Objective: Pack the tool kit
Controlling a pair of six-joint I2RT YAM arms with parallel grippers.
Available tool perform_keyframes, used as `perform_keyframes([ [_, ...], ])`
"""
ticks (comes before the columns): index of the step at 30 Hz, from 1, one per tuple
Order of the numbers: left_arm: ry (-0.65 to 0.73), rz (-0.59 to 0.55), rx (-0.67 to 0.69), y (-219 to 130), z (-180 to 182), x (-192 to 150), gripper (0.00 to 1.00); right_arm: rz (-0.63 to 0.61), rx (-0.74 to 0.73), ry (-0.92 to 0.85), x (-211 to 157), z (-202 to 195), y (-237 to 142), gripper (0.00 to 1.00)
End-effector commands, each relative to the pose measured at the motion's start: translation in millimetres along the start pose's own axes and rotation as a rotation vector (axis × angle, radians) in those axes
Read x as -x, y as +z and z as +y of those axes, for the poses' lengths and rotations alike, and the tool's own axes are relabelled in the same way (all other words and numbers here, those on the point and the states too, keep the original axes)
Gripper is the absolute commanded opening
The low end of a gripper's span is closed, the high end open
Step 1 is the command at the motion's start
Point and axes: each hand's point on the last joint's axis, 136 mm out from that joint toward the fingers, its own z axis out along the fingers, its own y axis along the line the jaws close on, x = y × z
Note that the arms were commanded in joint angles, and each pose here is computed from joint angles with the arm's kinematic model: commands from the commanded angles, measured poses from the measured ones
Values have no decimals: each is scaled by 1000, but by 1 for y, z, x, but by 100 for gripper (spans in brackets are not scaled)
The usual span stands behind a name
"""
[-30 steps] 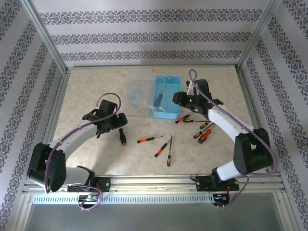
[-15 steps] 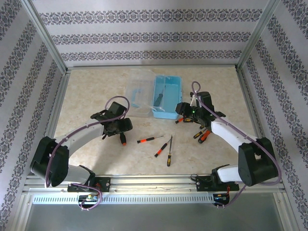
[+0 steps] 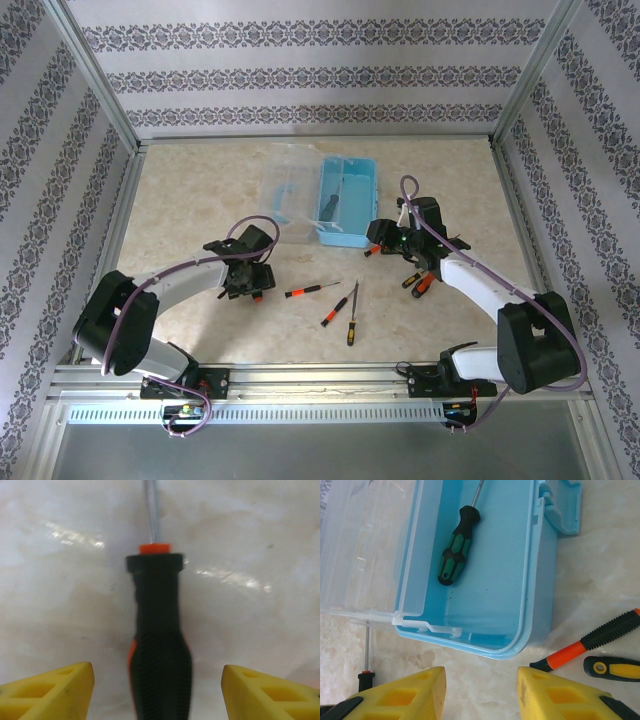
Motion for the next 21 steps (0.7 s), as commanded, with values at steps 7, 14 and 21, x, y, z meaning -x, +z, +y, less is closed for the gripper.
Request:
perform_keyframes([
  [7, 17, -8, 78, 9, 12, -2, 59, -7, 27, -20, 4, 8, 0, 37],
  [14, 52, 5, 129, 19, 17, 0, 43, -19, 41, -22, 9, 13, -1, 35],
  [21, 60, -27, 171, 15, 26, 4, 27, -16, 49, -18, 9, 15, -2, 35],
])
